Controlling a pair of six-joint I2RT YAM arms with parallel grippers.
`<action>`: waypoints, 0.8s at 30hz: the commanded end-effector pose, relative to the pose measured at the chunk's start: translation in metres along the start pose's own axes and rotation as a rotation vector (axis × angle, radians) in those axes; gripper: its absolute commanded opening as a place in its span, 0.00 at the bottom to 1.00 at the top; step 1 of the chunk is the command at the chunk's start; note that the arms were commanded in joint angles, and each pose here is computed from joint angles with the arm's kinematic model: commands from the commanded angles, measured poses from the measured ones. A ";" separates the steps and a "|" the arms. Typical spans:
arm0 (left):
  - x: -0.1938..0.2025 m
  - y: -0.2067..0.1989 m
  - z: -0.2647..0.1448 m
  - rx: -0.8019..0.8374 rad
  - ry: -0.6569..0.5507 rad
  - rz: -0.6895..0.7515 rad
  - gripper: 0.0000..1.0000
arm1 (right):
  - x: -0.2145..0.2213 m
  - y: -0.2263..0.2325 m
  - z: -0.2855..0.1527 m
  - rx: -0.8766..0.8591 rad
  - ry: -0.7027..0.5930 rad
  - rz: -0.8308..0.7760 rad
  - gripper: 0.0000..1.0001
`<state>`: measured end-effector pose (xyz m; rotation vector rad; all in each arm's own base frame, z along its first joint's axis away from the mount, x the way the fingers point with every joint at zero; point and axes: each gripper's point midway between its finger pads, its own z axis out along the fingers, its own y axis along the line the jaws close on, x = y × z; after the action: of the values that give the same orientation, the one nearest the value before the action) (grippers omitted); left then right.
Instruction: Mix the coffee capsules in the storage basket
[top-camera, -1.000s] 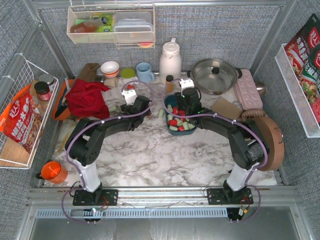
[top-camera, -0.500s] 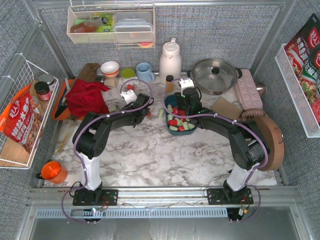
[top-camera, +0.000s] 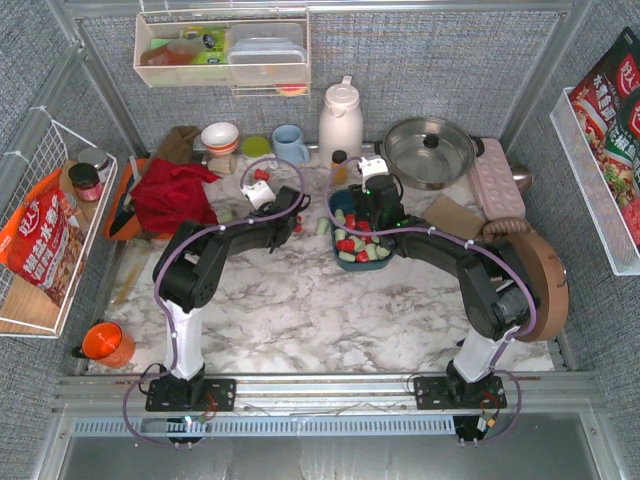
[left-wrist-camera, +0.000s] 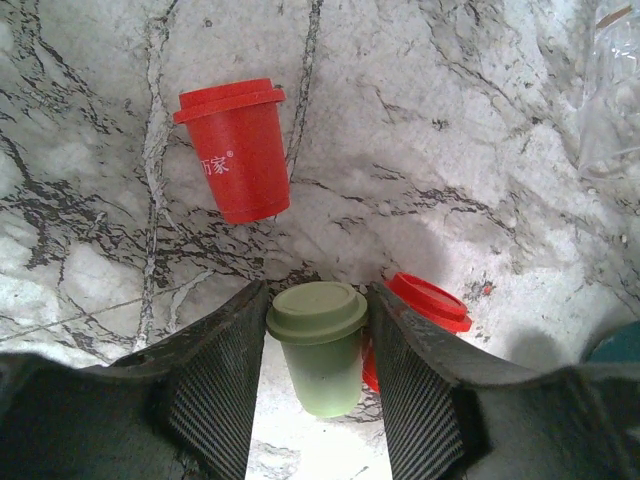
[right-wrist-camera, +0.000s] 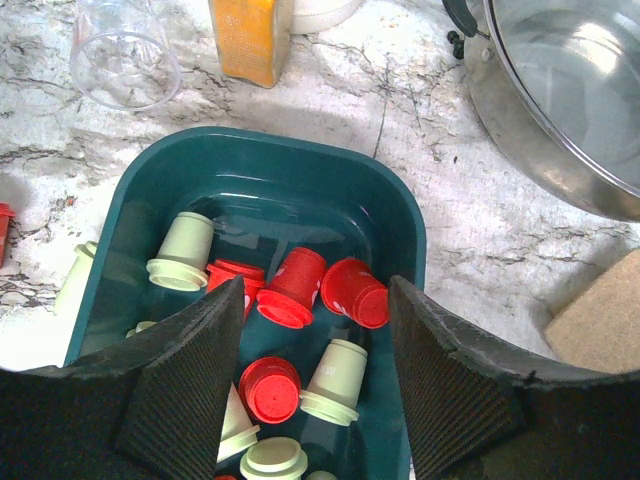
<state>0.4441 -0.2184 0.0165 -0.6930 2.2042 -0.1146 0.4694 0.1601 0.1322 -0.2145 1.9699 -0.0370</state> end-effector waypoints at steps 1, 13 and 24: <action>0.012 0.016 -0.004 -0.046 0.059 0.039 0.53 | -0.012 0.001 -0.002 -0.007 -0.029 0.007 0.63; -0.003 0.007 -0.023 0.034 0.037 0.086 0.45 | -0.014 0.001 -0.003 -0.008 -0.029 0.010 0.64; -0.035 -0.041 -0.099 0.499 -0.176 0.255 0.45 | -0.032 0.014 -0.030 -0.105 -0.044 0.121 0.64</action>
<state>0.4026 -0.2277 0.0704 -0.3388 2.1660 -0.3196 0.4614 0.1665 0.1598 -0.1992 1.9396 0.0427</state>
